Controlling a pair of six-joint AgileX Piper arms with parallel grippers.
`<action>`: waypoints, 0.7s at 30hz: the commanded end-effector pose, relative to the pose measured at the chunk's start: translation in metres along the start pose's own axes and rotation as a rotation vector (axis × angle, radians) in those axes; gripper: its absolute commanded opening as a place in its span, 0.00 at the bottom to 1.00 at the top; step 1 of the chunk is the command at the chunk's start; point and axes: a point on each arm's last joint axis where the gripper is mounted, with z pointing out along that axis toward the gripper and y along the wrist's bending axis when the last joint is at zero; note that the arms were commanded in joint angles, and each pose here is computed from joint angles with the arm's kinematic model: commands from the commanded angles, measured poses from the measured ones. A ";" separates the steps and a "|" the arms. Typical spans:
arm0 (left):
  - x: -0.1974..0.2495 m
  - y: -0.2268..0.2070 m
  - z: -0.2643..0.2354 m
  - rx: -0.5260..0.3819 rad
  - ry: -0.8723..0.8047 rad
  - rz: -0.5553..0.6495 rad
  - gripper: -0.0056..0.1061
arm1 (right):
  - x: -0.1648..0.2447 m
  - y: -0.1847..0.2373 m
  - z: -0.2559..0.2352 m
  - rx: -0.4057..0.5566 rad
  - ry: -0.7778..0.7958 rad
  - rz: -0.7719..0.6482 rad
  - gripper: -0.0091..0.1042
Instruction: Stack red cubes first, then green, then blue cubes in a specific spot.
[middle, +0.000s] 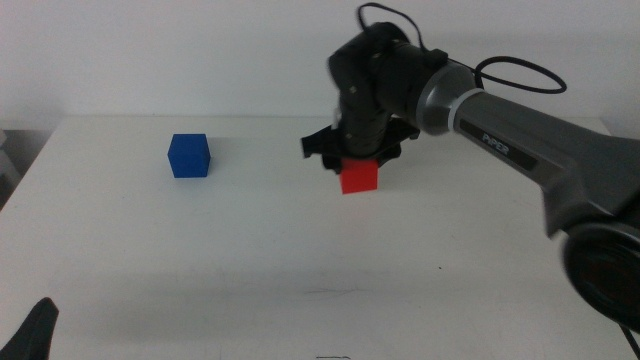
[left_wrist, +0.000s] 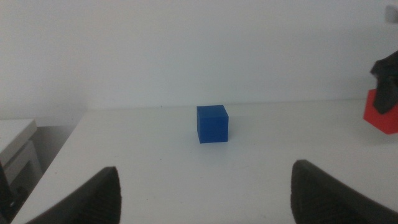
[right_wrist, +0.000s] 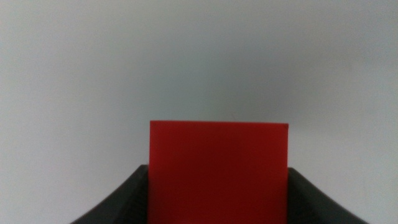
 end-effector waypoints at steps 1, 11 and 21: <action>-0.009 -0.001 -0.002 0.009 -0.099 -0.018 0.89 | 0.004 0.008 -0.071 -0.001 -0.148 0.012 0.07; -0.009 -0.001 -0.002 0.009 -0.099 -0.018 0.89 | 0.089 0.030 -0.078 -0.025 -0.083 0.097 0.07; -0.009 -0.001 -0.002 0.009 -0.099 -0.018 0.89 | 0.105 0.038 -0.051 -0.116 -0.065 0.171 0.07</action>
